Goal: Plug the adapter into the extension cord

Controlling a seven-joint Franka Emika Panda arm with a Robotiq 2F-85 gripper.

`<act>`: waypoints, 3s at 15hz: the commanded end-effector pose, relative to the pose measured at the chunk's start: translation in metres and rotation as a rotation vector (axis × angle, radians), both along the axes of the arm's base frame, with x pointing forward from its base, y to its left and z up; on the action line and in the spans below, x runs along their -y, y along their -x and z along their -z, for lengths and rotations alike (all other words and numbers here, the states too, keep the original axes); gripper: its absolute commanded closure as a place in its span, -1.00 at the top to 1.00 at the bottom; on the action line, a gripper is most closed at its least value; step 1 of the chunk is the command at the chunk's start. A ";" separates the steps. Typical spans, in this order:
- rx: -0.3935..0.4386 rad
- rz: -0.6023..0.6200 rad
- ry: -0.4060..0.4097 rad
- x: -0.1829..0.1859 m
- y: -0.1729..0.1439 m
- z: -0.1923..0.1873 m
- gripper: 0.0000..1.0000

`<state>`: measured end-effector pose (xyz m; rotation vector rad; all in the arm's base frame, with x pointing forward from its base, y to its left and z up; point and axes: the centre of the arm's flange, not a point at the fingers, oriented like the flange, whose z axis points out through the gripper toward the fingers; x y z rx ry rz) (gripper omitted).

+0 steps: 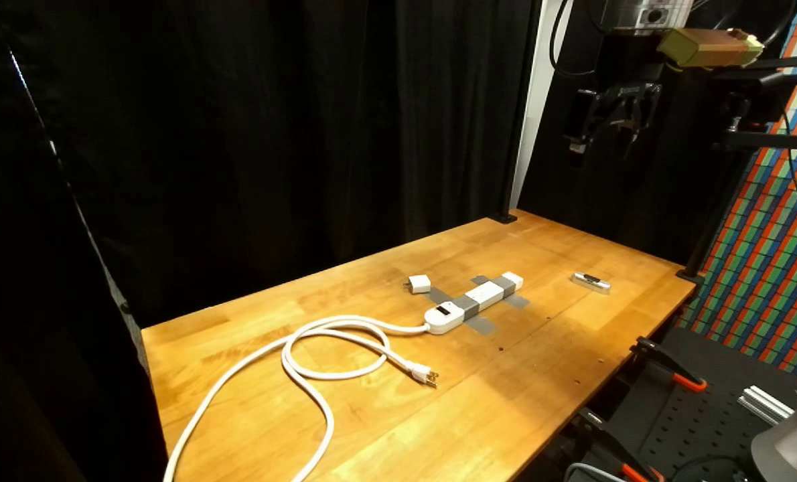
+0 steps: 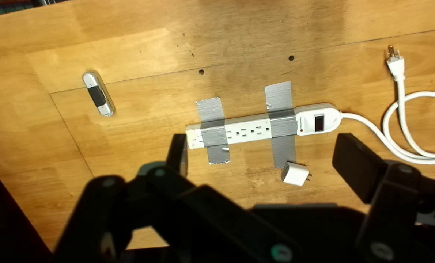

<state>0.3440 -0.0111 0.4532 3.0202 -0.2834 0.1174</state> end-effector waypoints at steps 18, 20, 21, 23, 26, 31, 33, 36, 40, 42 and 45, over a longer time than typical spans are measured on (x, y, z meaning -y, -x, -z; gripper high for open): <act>-0.004 -0.414 -0.529 -0.160 -0.087 0.107 1.00; -0.024 -0.429 -0.520 -0.151 -0.070 0.104 1.00; -0.031 -0.426 -0.516 -0.153 -0.073 0.110 1.00; -0.038 -0.424 -0.515 -0.155 -0.077 0.115 1.00; 0.011 -0.438 -0.524 -0.162 -0.081 0.112 1.00; 0.276 -0.272 -0.474 -0.101 -0.130 0.050 1.00; 0.239 -0.282 -0.463 -0.098 -0.123 0.059 1.00; 0.295 -0.262 -0.454 -0.088 -0.134 0.044 1.00; 0.295 -0.263 -0.454 -0.088 -0.135 0.044 1.00; 0.353 -0.404 -0.345 -0.082 -0.144 0.047 1.00; 0.309 -0.573 -0.285 -0.053 -0.177 0.063 1.00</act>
